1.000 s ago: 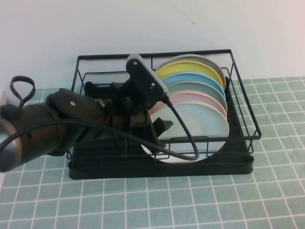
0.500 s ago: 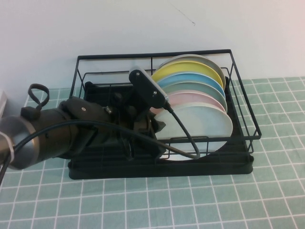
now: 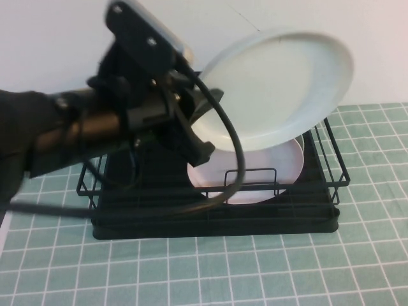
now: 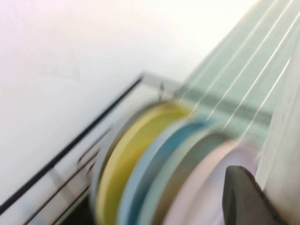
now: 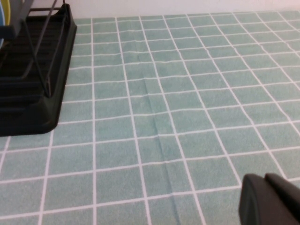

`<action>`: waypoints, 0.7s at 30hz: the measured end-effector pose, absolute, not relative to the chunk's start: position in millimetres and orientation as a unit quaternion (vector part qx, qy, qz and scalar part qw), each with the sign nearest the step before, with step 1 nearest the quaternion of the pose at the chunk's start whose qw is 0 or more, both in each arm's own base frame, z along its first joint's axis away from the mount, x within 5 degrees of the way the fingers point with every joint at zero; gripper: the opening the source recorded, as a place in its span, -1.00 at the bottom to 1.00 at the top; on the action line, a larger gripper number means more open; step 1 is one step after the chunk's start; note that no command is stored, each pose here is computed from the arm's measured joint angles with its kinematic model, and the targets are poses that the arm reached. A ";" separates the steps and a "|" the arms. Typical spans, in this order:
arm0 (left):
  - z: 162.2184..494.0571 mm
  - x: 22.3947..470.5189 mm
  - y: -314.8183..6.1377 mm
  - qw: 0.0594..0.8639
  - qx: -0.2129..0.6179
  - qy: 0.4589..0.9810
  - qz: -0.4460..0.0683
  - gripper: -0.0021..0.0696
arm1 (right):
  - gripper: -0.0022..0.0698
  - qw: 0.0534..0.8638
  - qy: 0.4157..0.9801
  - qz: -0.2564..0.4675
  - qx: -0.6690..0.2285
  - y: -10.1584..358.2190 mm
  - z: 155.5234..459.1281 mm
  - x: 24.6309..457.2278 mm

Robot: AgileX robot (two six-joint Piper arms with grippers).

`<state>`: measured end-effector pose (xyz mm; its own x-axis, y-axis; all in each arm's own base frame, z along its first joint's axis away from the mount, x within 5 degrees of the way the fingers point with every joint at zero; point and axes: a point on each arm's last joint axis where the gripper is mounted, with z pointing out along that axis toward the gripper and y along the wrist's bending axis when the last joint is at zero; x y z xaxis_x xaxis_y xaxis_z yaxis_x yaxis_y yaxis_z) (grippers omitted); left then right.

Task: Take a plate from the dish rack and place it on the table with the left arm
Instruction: Place the plate from the table

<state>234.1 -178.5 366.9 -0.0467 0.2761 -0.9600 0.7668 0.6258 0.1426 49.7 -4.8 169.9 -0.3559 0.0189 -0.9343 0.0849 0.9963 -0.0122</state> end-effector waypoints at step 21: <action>320.2 196.3 -146.0 0.144 0.282 0.892 -0.322 -0.68 | -0.95 0.567 0.823 -0.029 0.032 -4.8 169.9 49.7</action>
